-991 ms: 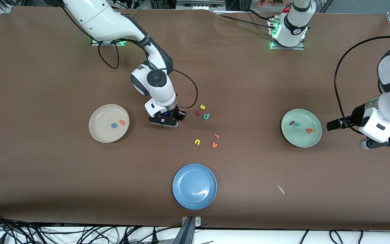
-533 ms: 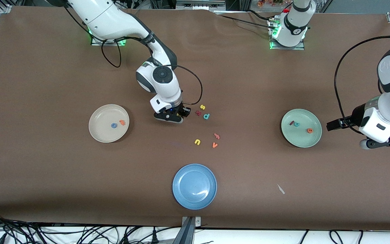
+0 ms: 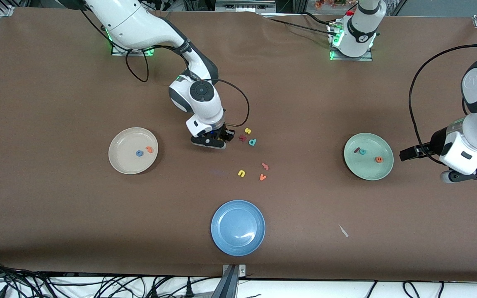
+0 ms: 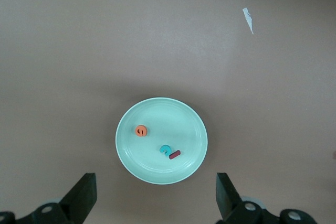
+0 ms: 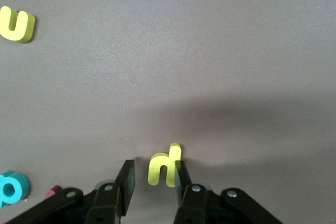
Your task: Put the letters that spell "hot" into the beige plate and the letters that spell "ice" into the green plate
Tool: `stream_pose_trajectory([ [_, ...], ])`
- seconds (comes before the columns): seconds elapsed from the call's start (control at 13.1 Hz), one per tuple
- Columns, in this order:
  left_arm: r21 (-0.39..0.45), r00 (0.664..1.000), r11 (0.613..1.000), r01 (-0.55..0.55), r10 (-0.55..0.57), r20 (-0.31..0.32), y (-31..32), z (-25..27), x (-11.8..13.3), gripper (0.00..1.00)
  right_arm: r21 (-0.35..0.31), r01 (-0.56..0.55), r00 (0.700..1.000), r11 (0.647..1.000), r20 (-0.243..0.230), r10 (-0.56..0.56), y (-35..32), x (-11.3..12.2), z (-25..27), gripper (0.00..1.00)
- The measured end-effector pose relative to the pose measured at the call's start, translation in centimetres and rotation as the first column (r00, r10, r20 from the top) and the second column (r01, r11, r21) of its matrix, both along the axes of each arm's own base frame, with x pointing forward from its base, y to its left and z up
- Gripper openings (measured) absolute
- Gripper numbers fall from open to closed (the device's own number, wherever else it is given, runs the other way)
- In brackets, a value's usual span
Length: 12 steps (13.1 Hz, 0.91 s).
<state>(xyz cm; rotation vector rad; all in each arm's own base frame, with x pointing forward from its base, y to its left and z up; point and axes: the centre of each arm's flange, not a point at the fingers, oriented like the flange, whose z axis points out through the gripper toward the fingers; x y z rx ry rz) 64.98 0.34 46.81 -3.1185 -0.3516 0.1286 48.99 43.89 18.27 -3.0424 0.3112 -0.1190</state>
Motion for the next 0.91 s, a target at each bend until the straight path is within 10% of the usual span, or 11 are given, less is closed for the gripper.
stream_pose_trajectory([
  [0.91, 0.0, 1.0, 1.0, 0.003, -0.003, -0.006, -0.17, -0.39, 0.08, 1.0, -0.041, 0.0, 1.0, 0.999, -0.029, -0.002, -0.41, -0.28, -0.52, 0.35],
])
